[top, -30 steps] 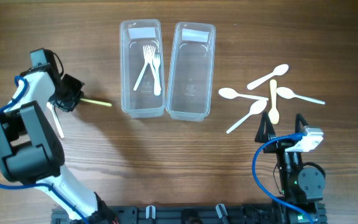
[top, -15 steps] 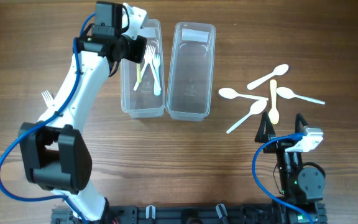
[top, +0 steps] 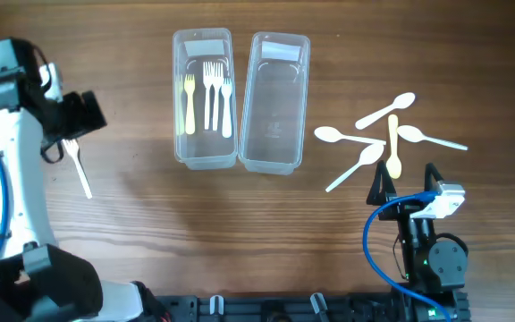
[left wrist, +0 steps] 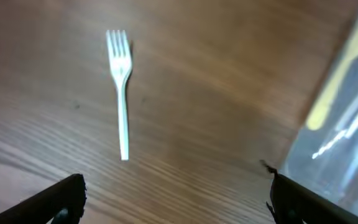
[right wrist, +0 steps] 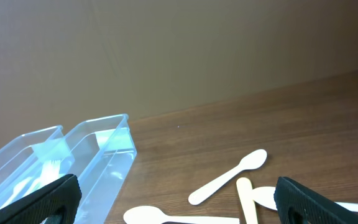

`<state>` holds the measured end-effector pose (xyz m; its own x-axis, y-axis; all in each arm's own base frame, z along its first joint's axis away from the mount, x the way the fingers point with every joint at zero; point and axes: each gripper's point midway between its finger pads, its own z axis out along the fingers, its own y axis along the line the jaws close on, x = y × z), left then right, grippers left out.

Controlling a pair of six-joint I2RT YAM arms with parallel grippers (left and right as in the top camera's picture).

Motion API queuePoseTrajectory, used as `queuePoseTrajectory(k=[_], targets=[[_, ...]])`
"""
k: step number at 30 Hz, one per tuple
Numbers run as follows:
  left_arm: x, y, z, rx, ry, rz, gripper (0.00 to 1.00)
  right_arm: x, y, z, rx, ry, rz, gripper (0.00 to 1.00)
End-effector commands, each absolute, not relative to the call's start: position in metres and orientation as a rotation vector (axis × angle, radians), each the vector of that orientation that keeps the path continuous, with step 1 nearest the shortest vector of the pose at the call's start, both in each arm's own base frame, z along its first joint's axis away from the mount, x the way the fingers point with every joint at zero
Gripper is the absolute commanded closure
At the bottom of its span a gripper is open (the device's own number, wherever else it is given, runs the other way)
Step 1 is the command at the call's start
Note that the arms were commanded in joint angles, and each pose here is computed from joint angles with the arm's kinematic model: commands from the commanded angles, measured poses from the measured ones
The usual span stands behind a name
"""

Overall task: Pack container
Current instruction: 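Grasp the last white fork with the left gripper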

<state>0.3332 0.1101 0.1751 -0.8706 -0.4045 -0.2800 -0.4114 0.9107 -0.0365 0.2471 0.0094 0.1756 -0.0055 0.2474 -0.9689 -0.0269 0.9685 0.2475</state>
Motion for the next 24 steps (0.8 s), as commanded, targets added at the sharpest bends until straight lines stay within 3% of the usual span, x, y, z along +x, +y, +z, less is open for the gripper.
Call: queuePoseTrajectory(k=[1, 8, 15, 18, 22, 24], targets=[[0.328, 0.126, 0.137, -0.691, 2.793, 0.069, 0.10, 0.247, 0.007, 0.178, 0.197, 1.551, 0.220, 0.00], [0.323, 0.145, 0.051, -0.756, 2.818, 0.133, 0.06, 0.247, 0.007, 0.178, 0.197, 1.550, 0.220, 0.00], [0.323, 0.176, -0.025, -0.914, 2.854, 0.058, 0.14, 0.247, 0.007, 0.178, 0.197, 1.550, 0.220, 0.00], [0.324, 0.176, -0.030, -0.913, 2.854, 0.053, 0.96, 0.247, 0.007, 0.178, 0.197, 1.551, 0.219, 0.00], [0.328, 0.178, -0.022, -0.908, 2.833, 0.060, 0.96, 0.247, 0.007, 0.178, 0.197, 1.550, 0.220, 0.00], [0.363, 0.191, 0.037, -0.851, 2.689, 0.071, 0.96, 0.247, 0.007, 0.178, 0.197, 1.550, 0.220, 0.00]])
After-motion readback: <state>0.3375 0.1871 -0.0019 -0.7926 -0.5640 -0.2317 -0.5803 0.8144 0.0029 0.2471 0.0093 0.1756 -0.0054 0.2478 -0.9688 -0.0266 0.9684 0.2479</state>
